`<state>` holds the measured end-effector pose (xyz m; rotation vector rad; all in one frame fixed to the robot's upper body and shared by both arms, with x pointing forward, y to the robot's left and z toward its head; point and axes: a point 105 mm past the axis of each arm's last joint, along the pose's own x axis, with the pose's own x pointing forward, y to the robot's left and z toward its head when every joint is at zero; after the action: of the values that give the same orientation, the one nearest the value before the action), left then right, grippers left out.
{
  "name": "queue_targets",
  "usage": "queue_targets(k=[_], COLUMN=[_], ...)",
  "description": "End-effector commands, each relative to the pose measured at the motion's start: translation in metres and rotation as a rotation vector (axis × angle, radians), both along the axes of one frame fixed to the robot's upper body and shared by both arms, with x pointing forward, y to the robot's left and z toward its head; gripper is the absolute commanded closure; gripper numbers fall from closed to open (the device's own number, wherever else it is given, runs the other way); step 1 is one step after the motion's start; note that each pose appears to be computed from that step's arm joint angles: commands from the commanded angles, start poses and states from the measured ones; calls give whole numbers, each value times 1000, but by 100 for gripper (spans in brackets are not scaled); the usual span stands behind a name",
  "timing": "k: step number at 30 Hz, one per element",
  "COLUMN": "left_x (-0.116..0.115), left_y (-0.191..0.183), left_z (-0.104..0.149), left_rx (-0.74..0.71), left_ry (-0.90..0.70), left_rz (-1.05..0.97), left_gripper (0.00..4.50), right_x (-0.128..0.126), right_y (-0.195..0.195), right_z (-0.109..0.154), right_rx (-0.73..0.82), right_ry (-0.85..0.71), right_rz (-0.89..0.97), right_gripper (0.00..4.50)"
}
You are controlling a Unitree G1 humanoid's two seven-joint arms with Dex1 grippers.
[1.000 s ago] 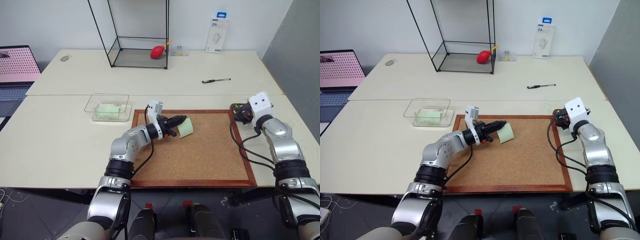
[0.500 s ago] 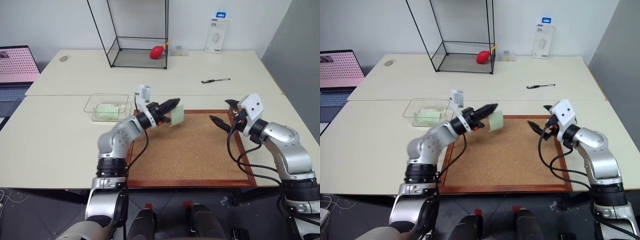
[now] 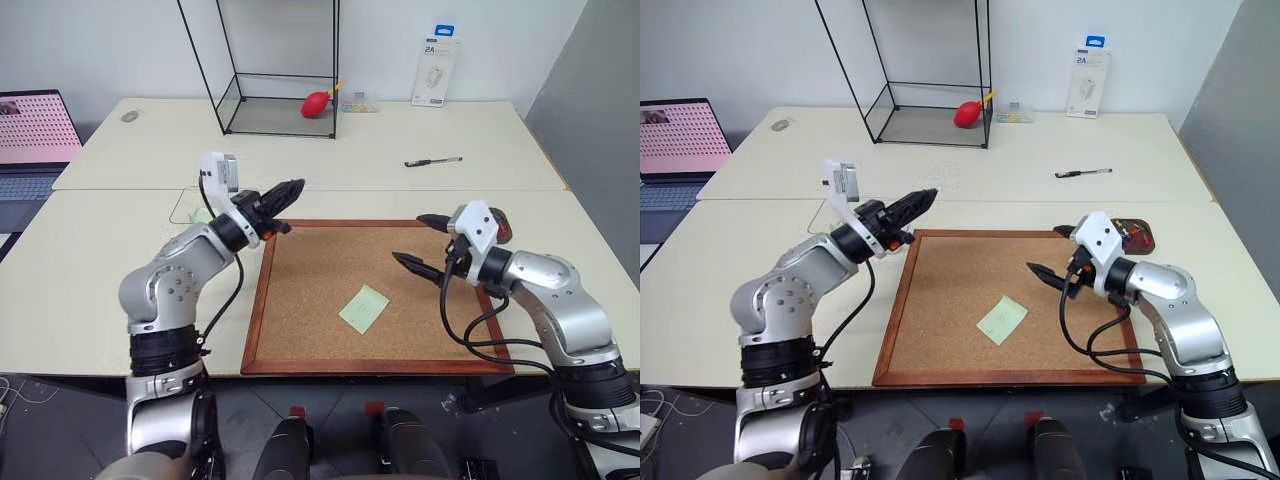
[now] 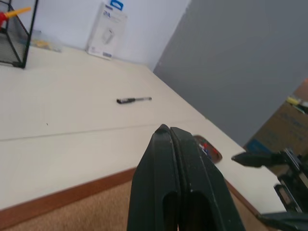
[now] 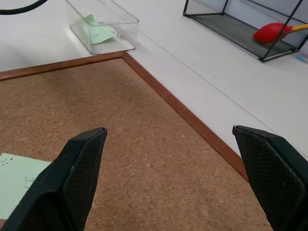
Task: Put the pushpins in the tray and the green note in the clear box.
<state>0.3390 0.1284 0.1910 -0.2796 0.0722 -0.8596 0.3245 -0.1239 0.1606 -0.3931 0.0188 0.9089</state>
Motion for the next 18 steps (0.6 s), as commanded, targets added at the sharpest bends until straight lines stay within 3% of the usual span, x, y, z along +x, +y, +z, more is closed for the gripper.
queue_targets(k=[1, 7, 12, 18], left_x=[-27, -46, -70, -77], left_y=[-12, -14, -11, 7], left_z=[-11, -21, -36, -53], left_rx=[110, 171, 376, 663], left_ry=[-21, -24, -88, -197], left_rz=[-153, -278, -436, -526], left_gripper=[415, 296, 186, 186], right_x=[-11, -27, -41, -39], right_y=[0, -4, 5, 18], right_z=[14, 3, -25, -49], right_rx=[-27, -57, -14, 1], right_ry=[-28, 87, 247, 303], right_rz=[58, 92, 86, 35], right_gripper=[0, 0, 0, 0])
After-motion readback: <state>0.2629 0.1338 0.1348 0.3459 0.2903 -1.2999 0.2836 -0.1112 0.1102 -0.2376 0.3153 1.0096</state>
